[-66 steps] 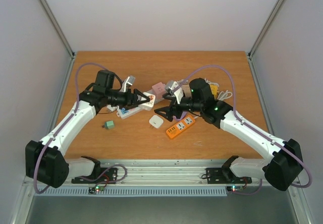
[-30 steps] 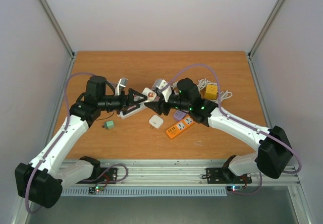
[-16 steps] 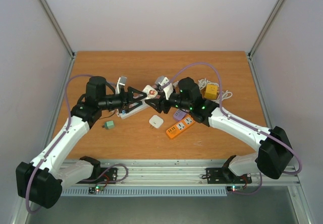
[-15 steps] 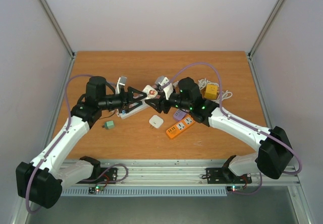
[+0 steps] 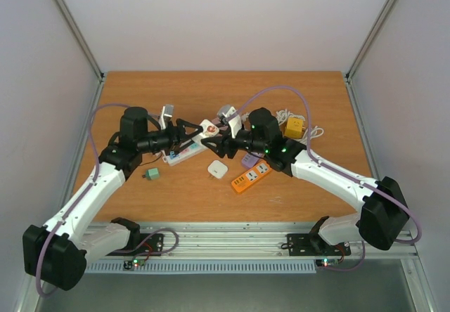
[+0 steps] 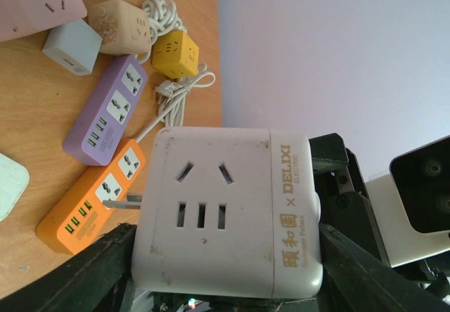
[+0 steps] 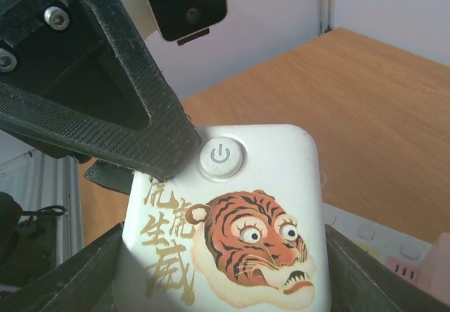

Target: Insert the plug

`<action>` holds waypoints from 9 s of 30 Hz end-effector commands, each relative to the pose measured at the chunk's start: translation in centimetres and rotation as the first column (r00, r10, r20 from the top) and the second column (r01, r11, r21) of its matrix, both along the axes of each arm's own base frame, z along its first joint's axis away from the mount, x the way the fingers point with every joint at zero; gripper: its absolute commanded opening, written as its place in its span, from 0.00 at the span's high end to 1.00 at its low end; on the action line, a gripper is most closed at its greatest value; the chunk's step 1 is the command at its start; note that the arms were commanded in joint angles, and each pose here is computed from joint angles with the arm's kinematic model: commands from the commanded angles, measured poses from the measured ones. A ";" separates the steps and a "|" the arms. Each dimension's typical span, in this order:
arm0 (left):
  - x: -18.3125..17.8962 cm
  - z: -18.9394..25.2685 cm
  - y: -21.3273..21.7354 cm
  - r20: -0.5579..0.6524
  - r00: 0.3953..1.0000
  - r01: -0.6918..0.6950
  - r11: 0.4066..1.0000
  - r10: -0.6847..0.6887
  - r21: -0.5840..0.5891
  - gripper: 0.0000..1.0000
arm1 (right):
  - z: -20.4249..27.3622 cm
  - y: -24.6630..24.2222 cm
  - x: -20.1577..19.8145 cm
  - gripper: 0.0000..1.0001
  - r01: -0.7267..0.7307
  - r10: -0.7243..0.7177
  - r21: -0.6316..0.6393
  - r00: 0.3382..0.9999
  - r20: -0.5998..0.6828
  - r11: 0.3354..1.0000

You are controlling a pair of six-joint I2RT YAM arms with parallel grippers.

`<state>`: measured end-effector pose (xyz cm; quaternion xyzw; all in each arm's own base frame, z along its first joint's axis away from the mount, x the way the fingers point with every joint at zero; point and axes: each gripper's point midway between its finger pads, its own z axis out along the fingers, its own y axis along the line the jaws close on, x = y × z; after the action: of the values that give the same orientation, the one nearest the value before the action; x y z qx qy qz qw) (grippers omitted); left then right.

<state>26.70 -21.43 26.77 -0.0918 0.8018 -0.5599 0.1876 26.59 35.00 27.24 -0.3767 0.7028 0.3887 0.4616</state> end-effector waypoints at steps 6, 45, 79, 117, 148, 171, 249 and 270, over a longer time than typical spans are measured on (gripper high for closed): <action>-0.2 0.2 -1.1 0.000 0.998 0.064 0.994 -0.064 -0.093 0.49 | 2.5 0.8 -0.3 0.60 -0.024 0.023 0.075 0.999 0.024 0.997; -0.1 -0.9 0.3 0.090 0.987 0.119 0.976 -0.137 0.185 0.45 | -4.9 1.9 2.2 0.67 -0.014 -0.040 -0.306 0.984 -0.171 0.952; 1.0 -2.9 19.2 0.335 0.848 -0.522 0.543 0.410 0.658 0.01 | -14.6 2.5 12.5 0.72 0.205 -0.504 -0.655 0.807 -0.308 0.728; 1.2 -3.4 19.1 0.326 0.857 -0.508 0.552 0.399 0.661 0.01 | -18.8 3.8 12.3 0.72 0.082 -0.479 -0.685 0.774 -0.414 0.724; 1.3 -3.7 19.2 0.315 0.859 -0.503 0.556 0.403 0.662 0.01 | -26.9 -4.0 9.9 0.66 0.105 -0.652 -0.907 0.728 -0.210 0.409; 1.1 -3.7 19.9 0.314 0.850 -0.513 0.533 0.422 0.673 0.01 | -12.7 1.9 11.7 0.19 0.123 -0.439 -0.653 0.829 -0.347 0.748; -2.2 4.2 1.1 0.387 0.921 0.033 0.988 0.029 -0.151 0.01 | 4.4 -1.5 -4.1 0.50 0.015 0.112 0.185 0.748 -0.654 0.983; -4.1 9.9 -0.3 0.314 0.948 0.190 0.866 -0.041 -0.462 0.35 | 8.6 -1.5 -3.9 0.50 -0.001 0.219 0.302 0.691 -0.689 0.953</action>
<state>23.40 -21.64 33.54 -0.0423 0.6422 -0.7317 0.2245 22.28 34.34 33.90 -0.1610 0.7558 0.6134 0.1630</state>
